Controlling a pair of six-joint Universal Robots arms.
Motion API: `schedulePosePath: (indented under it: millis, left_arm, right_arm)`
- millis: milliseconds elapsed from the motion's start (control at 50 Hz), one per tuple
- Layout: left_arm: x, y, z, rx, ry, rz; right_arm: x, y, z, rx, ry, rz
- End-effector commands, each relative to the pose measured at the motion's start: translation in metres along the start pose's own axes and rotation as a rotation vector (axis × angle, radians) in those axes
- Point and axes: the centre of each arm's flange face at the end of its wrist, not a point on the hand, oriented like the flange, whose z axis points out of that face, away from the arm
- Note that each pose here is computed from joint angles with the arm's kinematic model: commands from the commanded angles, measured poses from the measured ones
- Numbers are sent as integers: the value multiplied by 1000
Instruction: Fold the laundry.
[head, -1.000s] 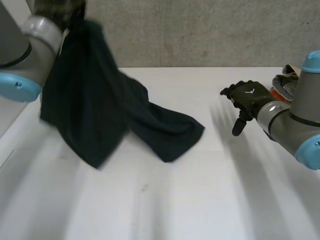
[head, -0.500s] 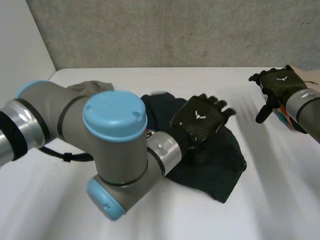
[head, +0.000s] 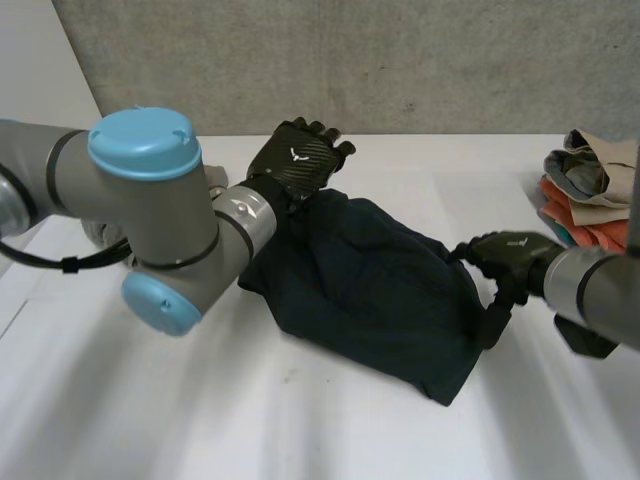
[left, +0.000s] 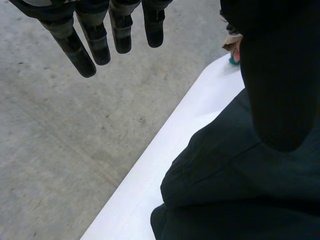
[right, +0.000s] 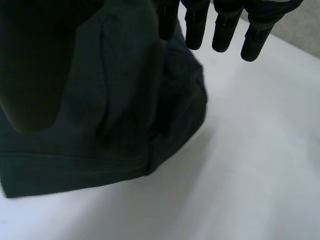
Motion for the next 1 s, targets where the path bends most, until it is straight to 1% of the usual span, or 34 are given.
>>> schedulePosePath:
  millis: [20,100,180,300,380,460,480,540,560,620,640,700,720,860,880,920,940,1000]
  left_arm:
    - [-7,27,36,22,78,65]
    - [-8,49,47,-13,97,116]
    - [-8,70,58,-30,97,154]
    - [-1,88,63,-49,120,154]
    - [1,77,62,-30,110,166]
    - [-18,46,56,-6,-5,183]
    - [-28,30,50,6,-62,185]
    - [-45,1,38,50,-149,190]
    - [-56,-20,29,99,-202,188]
    - [-70,-53,10,179,-257,178]
    - [-79,-73,-3,231,-291,165]
    - [-89,-99,-26,283,-327,141]
    - [-96,-116,-42,308,-350,120]
    - [-115,-172,-110,398,-423,5]
    - [-120,-185,-127,429,-440,-27]
    - [-124,-196,-141,462,-450,-57]
    - [-128,-208,-154,504,-462,-85]
    - [-135,-221,-169,549,-477,-116]
  right_arm:
    - [-10,23,16,78,55,138]
    - [-16,31,26,142,79,195]
    - [-18,37,38,182,121,204]
    - [-20,40,51,187,133,202]
    - [-20,35,55,188,126,199]
    - [-18,20,50,219,118,187]
    - [-16,4,42,271,118,170]
    - [-8,-25,23,374,126,122]
    - [-4,-44,9,445,131,86]
    - [4,-75,-15,554,142,30]
    - [9,-94,-30,617,155,0]
    - [18,-116,-52,683,169,-13]
    - [22,-129,-67,723,175,-16]
    - [23,-168,-131,845,154,-21]
    - [22,-175,-147,878,148,-26]
    - [21,-182,-163,925,147,-34]
    - [20,-188,-175,966,149,-41]
    - [21,-195,-189,1016,164,-48]
